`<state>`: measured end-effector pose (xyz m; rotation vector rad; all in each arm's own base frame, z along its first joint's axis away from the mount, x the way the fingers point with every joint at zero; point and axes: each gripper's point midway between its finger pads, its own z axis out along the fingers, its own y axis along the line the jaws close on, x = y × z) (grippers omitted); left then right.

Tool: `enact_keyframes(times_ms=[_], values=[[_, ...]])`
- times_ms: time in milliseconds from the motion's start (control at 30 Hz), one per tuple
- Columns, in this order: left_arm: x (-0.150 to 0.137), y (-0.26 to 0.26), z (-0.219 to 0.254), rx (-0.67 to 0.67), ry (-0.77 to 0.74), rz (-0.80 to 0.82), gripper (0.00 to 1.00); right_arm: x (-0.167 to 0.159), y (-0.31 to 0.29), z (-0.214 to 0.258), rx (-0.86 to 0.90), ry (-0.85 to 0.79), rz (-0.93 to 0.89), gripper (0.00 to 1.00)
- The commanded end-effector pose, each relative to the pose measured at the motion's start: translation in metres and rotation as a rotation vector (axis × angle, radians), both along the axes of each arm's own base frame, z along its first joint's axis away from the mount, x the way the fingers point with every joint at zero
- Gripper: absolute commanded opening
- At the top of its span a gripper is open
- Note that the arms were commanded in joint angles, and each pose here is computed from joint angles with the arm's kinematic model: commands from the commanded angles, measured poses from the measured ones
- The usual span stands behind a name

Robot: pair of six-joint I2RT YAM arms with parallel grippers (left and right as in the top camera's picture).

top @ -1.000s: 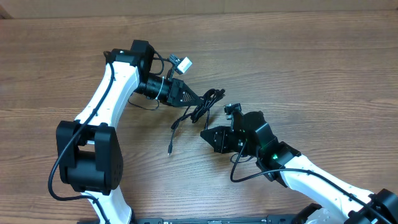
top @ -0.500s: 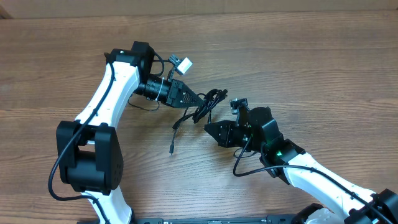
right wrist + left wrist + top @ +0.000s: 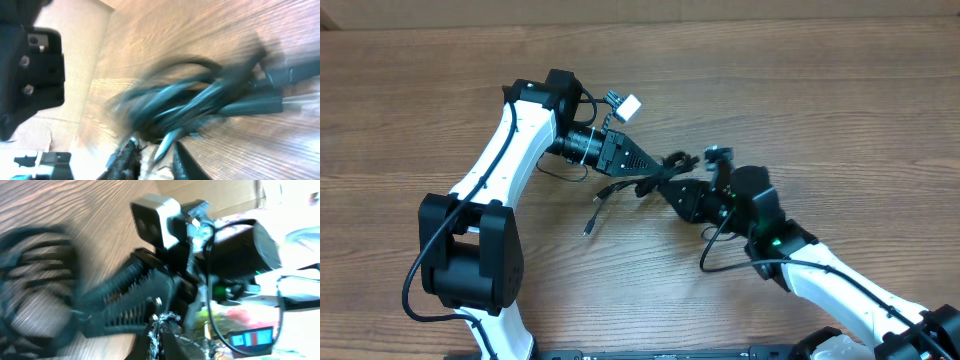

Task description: Untangle cables

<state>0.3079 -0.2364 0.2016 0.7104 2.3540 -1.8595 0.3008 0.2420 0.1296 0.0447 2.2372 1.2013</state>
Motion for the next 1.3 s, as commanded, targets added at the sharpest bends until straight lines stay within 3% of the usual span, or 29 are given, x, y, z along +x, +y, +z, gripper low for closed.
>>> enact_keyframes(times_ms=[0,100,200,300,567,700,1267], values=[[0.0,-0.002,0.031,-0.13,0.009,0.02,0.04,0.004,-0.005,0.013,0.058,-0.004,0.046,0.27],[0.001,-0.003,0.041,-0.183,0.027,0.027,0.04,-0.013,0.001,0.021,0.099,-0.025,0.195,0.43],[0.004,-0.003,0.042,-0.196,-0.001,0.028,0.04,-0.019,-0.003,0.014,0.1,0.022,0.214,0.55],[0.011,0.0,0.017,-0.054,-0.042,0.032,0.04,-0.015,-0.021,-0.006,0.06,0.119,0.136,0.64],[0.036,0.034,-0.059,0.473,0.028,0.193,0.05,-0.005,-0.053,-0.038,0.046,0.373,-0.139,0.63],[0.044,0.056,-0.084,0.701,0.115,0.333,0.2,-0.012,-0.063,-0.06,-0.017,0.481,-0.259,0.63],[0.036,0.024,-0.134,0.883,-0.09,0.297,0.48,-0.017,-0.072,-0.08,-0.139,0.495,-0.365,0.57]])
